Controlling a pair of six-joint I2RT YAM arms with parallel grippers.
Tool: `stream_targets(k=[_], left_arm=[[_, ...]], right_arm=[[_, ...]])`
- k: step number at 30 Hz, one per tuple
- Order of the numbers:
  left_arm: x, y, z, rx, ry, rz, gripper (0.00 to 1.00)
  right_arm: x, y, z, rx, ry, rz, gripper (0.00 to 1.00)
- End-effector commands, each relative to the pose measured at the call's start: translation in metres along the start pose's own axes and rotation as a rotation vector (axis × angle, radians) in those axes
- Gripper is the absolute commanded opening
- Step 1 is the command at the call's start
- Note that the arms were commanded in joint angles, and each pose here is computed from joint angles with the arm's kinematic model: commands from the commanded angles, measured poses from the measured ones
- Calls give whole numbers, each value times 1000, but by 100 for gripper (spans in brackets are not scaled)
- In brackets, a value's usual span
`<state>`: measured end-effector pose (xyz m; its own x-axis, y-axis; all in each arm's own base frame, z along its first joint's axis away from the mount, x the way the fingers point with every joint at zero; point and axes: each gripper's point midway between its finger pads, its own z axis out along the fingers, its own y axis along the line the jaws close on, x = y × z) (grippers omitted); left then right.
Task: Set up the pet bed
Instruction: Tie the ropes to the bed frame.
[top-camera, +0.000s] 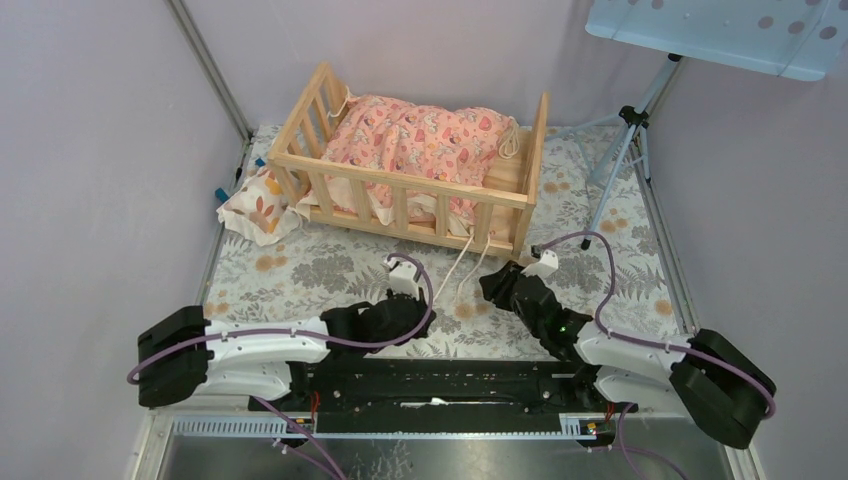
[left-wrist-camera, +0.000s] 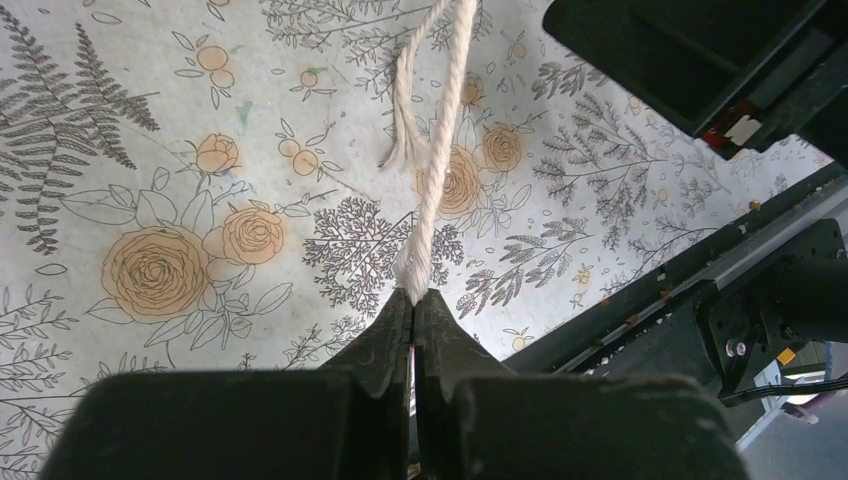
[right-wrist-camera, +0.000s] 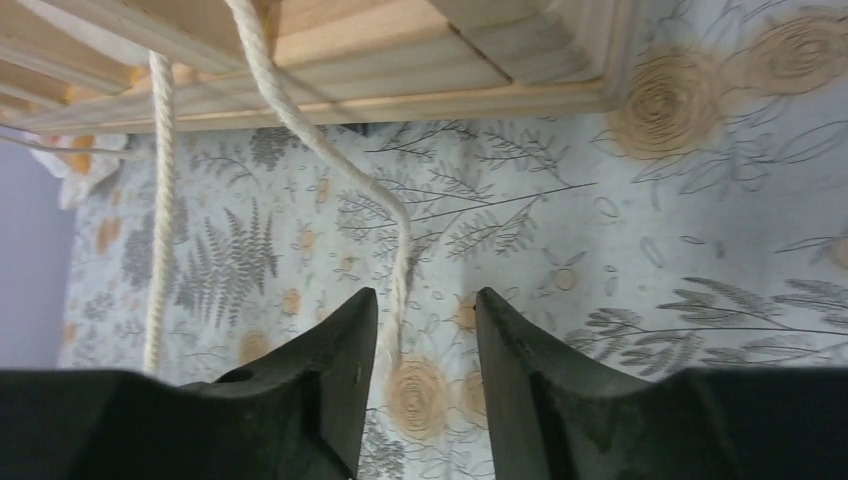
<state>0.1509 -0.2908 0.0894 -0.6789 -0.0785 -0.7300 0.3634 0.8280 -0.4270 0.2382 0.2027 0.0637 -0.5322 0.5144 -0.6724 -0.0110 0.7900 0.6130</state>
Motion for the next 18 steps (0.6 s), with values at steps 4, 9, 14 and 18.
stream_targets(k=[4, 9, 14, 18], left_arm=[[-18, -41, 14, 97, -30, -66, 0], [-19, -62, 27, 140, -22, -115, 0], [-18, -80, 50, 156, -20, -151, 0], [-16, -108, 70, 216, 9, -135, 0]], right_arm=[[-16, -16, -14, 81, -29, -141, 54], [-37, -12, -32, 64, -87, -151, 55], [-58, -10, -55, 30, -153, -139, 56], [-62, -22, -67, 48, -167, -141, 57]])
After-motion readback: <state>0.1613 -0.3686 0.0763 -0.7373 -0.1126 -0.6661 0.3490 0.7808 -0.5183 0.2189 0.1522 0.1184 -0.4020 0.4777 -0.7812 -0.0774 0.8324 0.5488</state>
